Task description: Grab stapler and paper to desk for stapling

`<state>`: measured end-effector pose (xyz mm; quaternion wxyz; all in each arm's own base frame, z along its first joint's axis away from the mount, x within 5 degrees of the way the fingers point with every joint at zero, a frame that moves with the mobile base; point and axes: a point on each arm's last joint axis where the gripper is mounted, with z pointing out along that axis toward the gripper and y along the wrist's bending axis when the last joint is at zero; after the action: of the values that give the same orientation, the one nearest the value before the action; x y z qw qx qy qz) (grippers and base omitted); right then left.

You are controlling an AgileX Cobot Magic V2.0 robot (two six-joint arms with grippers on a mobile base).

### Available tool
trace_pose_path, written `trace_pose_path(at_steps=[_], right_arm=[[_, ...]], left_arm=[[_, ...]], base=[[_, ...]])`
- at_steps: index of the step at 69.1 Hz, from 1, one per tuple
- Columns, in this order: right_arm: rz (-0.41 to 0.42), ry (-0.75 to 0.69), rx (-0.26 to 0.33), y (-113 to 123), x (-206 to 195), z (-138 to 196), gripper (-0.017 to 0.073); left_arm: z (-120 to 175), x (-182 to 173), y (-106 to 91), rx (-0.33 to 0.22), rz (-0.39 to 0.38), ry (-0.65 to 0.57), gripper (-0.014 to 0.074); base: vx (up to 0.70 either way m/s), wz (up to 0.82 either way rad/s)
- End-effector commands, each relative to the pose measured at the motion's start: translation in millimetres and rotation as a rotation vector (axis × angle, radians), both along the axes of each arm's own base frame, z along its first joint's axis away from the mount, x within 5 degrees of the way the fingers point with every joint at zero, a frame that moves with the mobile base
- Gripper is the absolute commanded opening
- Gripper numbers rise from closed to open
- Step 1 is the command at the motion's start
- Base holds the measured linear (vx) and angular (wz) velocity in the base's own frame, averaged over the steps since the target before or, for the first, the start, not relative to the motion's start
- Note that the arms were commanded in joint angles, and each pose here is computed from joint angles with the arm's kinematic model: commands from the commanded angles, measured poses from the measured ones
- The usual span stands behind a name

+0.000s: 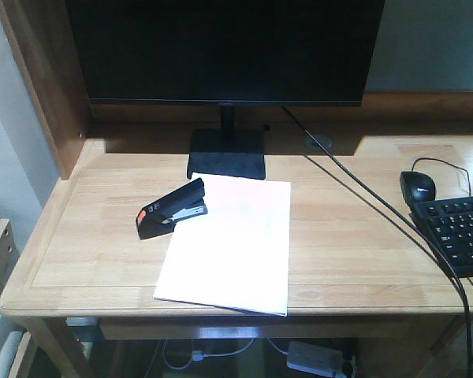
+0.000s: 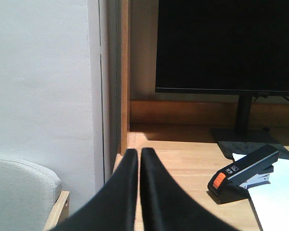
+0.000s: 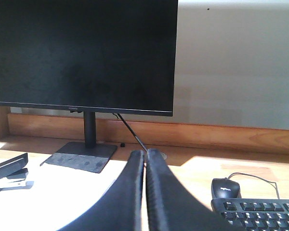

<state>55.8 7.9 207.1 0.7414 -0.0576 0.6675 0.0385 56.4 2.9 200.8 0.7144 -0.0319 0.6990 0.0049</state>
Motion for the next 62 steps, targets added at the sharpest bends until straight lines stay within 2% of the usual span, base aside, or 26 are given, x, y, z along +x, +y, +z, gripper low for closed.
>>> trace_pose_path(at_steps=[1, 62], right_arm=[[0.005, -0.091, 0.0, 0.6, -1.8, 6.8, -0.001], [0.005, -0.091, -0.001, 0.6, -1.8, 6.8, -0.001]], left_arm=[[4.4, -1.2, 0.0, -0.006, -0.001, -0.082, -0.0006], [4.4, -1.2, 0.0, -0.006, -0.001, -0.082, -0.0006]], base=[[0.0, 0.0], [0.0, 0.0]])
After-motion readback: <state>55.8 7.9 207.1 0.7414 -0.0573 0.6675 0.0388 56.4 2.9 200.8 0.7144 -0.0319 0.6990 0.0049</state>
